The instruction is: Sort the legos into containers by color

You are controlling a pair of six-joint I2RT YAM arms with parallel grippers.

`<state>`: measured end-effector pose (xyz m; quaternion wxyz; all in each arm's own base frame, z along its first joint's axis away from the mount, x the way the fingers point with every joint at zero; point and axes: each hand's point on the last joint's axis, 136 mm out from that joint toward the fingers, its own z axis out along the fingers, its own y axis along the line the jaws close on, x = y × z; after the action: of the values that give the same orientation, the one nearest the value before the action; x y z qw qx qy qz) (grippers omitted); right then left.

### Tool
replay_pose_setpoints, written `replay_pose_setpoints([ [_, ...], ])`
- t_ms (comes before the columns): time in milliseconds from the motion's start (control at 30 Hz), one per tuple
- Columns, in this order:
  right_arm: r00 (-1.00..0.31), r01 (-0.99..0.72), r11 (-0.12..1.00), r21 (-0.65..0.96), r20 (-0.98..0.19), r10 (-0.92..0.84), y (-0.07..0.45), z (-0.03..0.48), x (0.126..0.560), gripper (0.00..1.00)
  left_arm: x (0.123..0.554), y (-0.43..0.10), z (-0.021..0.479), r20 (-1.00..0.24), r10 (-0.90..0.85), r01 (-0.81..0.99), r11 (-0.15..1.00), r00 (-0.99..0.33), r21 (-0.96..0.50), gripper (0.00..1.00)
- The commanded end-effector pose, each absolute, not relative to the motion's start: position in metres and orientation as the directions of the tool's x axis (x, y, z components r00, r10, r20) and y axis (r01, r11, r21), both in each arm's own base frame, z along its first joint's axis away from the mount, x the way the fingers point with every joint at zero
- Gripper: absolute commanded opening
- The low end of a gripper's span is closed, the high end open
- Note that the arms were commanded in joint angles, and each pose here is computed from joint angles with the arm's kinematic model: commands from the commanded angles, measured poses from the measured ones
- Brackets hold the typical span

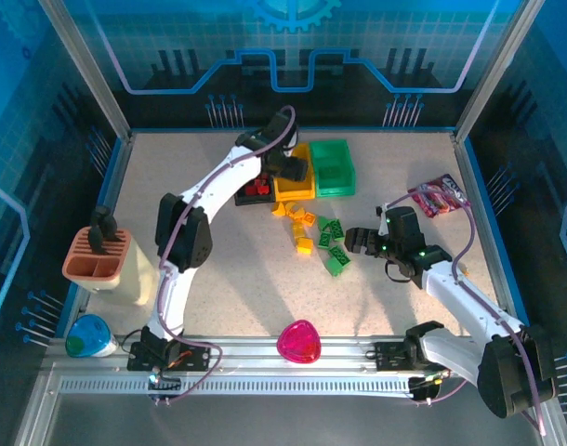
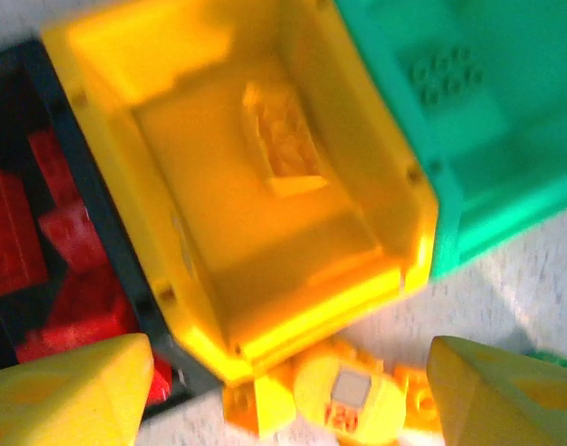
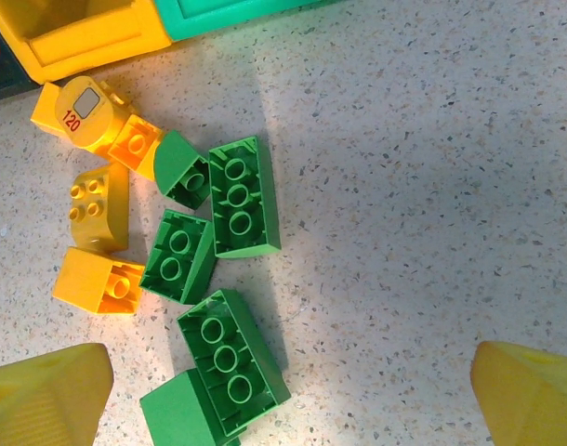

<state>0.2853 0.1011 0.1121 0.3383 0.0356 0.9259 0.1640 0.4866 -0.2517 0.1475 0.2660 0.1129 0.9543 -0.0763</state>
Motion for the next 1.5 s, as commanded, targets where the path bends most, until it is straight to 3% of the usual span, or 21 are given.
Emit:
replay_pose_setpoints([
  [0,-0.772,-0.041,0.939,0.343,-0.607,0.188,0.101,0.110,0.285,1.00,0.473,-0.247,0.168,-0.596,0.133,0.249,0.962,-0.792,-0.115,0.73],
  [167,-0.777,-0.043,0.935,0.353,-0.599,0.191,0.103,0.107,0.287,1.00,0.446,-0.233,0.128,-0.537,0.124,0.222,0.967,-0.835,-0.123,0.64],
  [300,-0.779,-0.046,0.930,0.364,-0.596,0.195,0.105,0.107,0.287,1.00,0.433,-0.231,0.101,-0.481,0.115,0.206,0.968,-0.869,-0.143,0.63],
  [600,-0.778,-0.044,0.934,0.356,-0.598,0.191,0.103,0.109,0.286,1.00,0.439,-0.219,0.068,-0.429,0.052,0.137,0.976,-0.902,-0.171,0.52],
  [900,-0.779,-0.044,0.933,0.356,-0.597,0.191,0.104,0.108,0.287,1.00,0.446,-0.223,0.051,-0.397,0.070,0.142,0.977,-0.915,-0.156,0.47],
  [1467,-0.783,-0.030,0.939,0.343,-0.592,0.191,0.100,0.101,0.284,1.00,0.457,-0.238,0.033,-0.341,0.091,0.154,0.975,-0.936,-0.161,0.50],
])
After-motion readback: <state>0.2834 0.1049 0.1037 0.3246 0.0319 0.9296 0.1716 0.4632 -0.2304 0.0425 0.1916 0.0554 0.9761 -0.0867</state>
